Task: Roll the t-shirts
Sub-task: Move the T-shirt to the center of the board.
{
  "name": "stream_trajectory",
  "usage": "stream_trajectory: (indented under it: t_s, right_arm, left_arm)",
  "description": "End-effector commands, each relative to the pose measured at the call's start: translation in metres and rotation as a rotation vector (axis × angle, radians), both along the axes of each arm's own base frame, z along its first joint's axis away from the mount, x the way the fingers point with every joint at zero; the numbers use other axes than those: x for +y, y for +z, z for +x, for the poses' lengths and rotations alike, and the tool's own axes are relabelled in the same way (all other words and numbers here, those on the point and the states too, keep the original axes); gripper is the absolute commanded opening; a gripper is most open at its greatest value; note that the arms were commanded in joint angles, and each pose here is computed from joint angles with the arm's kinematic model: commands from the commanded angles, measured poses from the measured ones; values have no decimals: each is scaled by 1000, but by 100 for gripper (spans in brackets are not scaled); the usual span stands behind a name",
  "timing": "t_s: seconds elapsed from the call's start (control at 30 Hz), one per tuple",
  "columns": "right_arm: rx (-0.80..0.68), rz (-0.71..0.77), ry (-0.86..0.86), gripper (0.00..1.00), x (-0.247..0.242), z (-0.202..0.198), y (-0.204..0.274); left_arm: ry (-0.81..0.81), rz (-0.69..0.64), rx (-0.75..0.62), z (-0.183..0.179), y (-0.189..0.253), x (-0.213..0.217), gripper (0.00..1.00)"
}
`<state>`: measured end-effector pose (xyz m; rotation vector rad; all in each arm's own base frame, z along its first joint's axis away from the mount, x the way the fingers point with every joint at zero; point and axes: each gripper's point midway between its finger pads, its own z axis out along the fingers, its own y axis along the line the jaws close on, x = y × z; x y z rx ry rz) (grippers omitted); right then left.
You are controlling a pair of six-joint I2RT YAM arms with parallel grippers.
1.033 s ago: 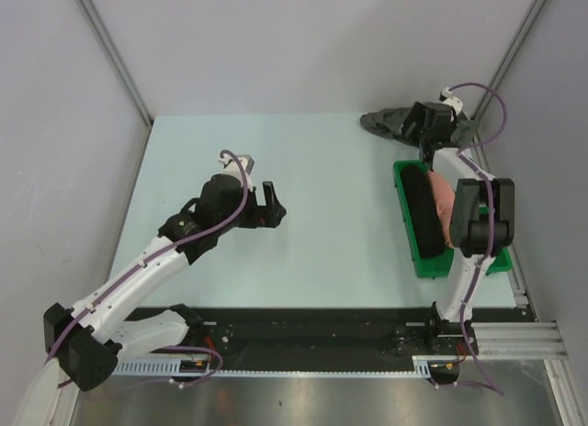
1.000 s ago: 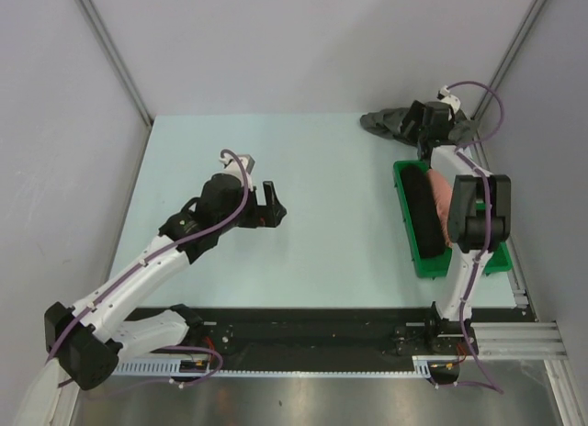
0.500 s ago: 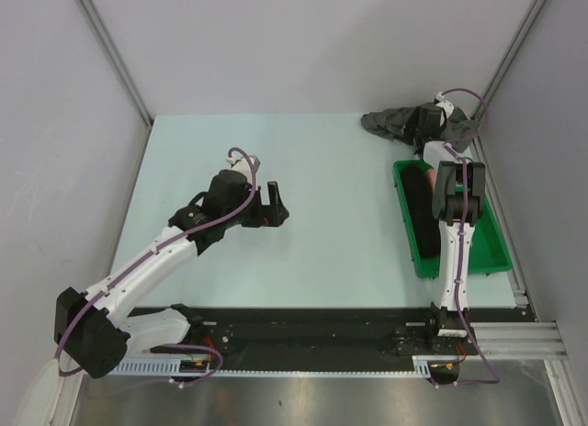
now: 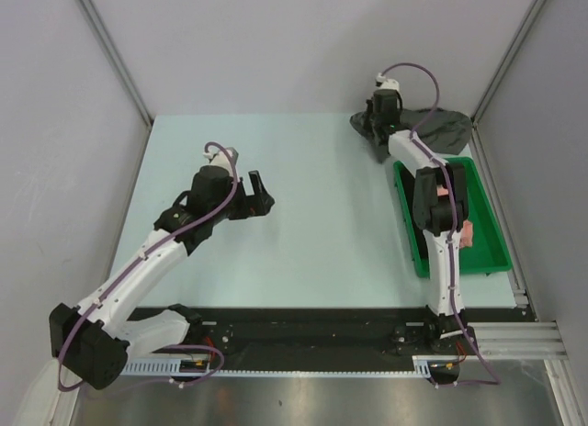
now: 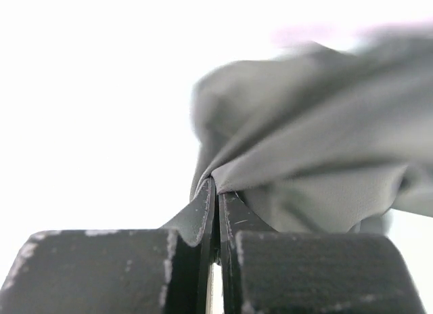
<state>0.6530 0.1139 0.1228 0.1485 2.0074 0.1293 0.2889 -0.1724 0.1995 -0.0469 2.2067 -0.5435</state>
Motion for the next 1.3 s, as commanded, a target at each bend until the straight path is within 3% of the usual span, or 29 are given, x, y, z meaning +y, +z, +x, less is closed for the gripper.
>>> stream_trajectory:
  t_s: [0.0, 0.17, 0.2, 0.37, 0.4, 0.43, 0.53, 0.67, 0.9, 1.03, 1.27]
  right_arm:
    - [-109, 13, 194, 0, 89, -56, 98]
    - [-69, 137, 326, 0, 157, -133, 110]
    - [-23, 139, 357, 0, 166, -152, 90]
    - [-24, 110, 515, 1, 234, -233, 107]
    - [-35, 110, 531, 4, 237, -241, 116]
    - [-27, 95, 518, 25, 235, -245, 114]
    - [-3, 79, 466, 51, 214, -244, 115]
    - [30, 72, 365, 65, 165, -240, 112]
    - [144, 60, 211, 62, 92, -237, 65]
    - [191, 91, 176, 58, 66, -237, 43]
    - [206, 54, 223, 56, 94, -264, 33]
  left_arm:
    - [76, -39, -51, 2, 16, 17, 100]
    - [137, -54, -31, -3, 7, 32, 99]
    - [150, -62, -34, -3, 8, 35, 99]
    - [184, -77, -4, -8, -6, 40, 100]
    - [178, -91, -9, -7, -7, 38, 100]
    - [172, -98, 7, -11, -14, 37, 99]
    - [95, -155, 4, -18, -26, 22, 92]
    - [36, -203, 44, -24, -56, 4, 85]
    - [-40, -126, 105, -16, -93, -40, 85]
    - [11, -46, 118, 3, -106, -50, 82]
    - [73, 55, 126, 33, -134, -54, 73]
